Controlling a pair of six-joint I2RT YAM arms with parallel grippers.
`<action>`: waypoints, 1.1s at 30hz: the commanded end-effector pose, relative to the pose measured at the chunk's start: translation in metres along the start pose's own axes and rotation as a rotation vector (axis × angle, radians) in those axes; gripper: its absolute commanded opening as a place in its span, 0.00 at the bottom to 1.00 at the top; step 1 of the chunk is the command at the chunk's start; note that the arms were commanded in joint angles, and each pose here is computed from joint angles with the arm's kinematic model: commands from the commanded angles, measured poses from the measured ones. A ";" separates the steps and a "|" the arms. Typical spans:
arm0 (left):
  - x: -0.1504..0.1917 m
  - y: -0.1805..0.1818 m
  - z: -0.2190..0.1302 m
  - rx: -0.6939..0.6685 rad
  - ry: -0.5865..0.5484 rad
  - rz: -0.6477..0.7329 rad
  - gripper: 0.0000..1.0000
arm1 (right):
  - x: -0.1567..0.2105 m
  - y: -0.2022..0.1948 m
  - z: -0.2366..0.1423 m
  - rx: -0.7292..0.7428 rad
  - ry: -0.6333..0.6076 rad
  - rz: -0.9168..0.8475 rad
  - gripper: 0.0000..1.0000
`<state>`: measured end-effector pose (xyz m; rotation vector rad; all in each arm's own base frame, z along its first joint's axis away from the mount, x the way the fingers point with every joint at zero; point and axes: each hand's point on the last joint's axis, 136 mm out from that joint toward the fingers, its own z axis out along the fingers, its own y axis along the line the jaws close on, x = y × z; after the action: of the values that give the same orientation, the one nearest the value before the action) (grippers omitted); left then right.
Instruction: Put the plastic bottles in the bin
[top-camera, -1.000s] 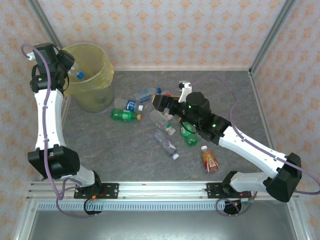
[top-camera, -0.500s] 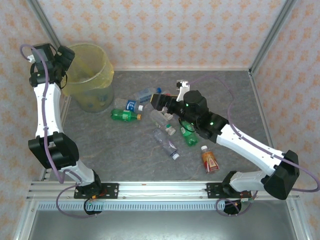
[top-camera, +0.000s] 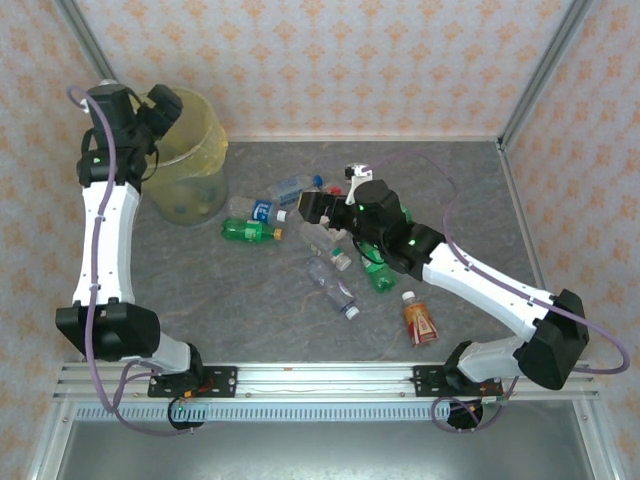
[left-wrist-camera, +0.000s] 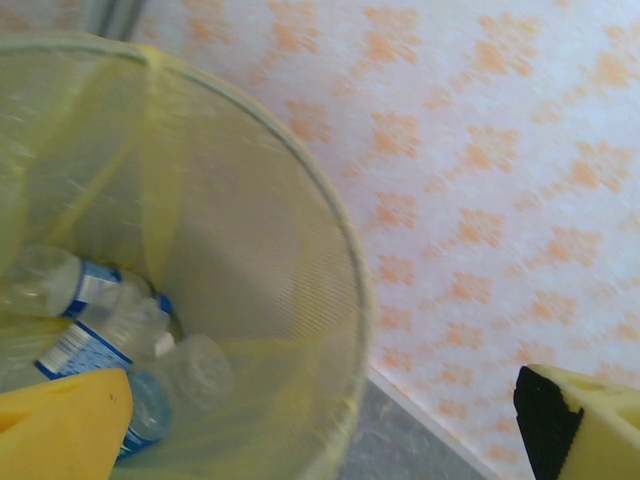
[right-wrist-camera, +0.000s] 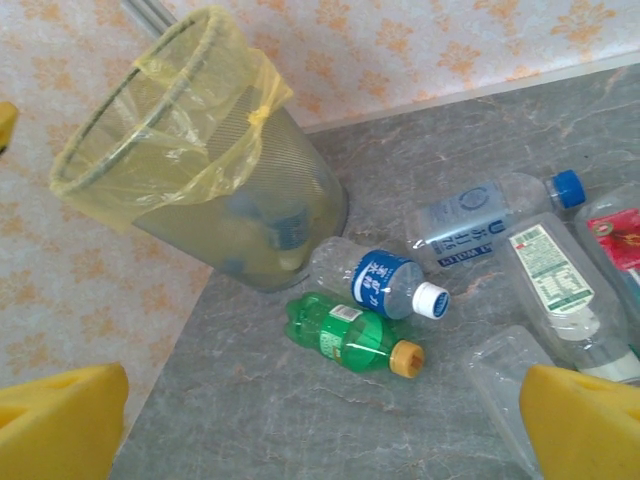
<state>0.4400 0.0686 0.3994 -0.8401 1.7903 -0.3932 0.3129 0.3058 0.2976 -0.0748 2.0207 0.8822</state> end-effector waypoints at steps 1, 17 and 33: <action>0.027 -0.009 -0.009 -0.016 0.028 0.100 0.99 | 0.003 -0.013 0.002 0.082 0.003 -0.022 1.00; 0.149 0.037 -0.032 -0.155 0.203 0.403 0.99 | 0.156 -0.073 -0.014 0.262 0.406 -0.167 0.99; 0.184 0.058 -0.041 -0.044 0.204 0.293 0.99 | 0.244 -0.109 -0.021 0.310 0.573 -0.275 0.87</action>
<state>0.3448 -0.0182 0.2481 -0.5579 2.1262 -0.1606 0.1886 0.2747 0.0631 -0.4486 2.6050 0.4059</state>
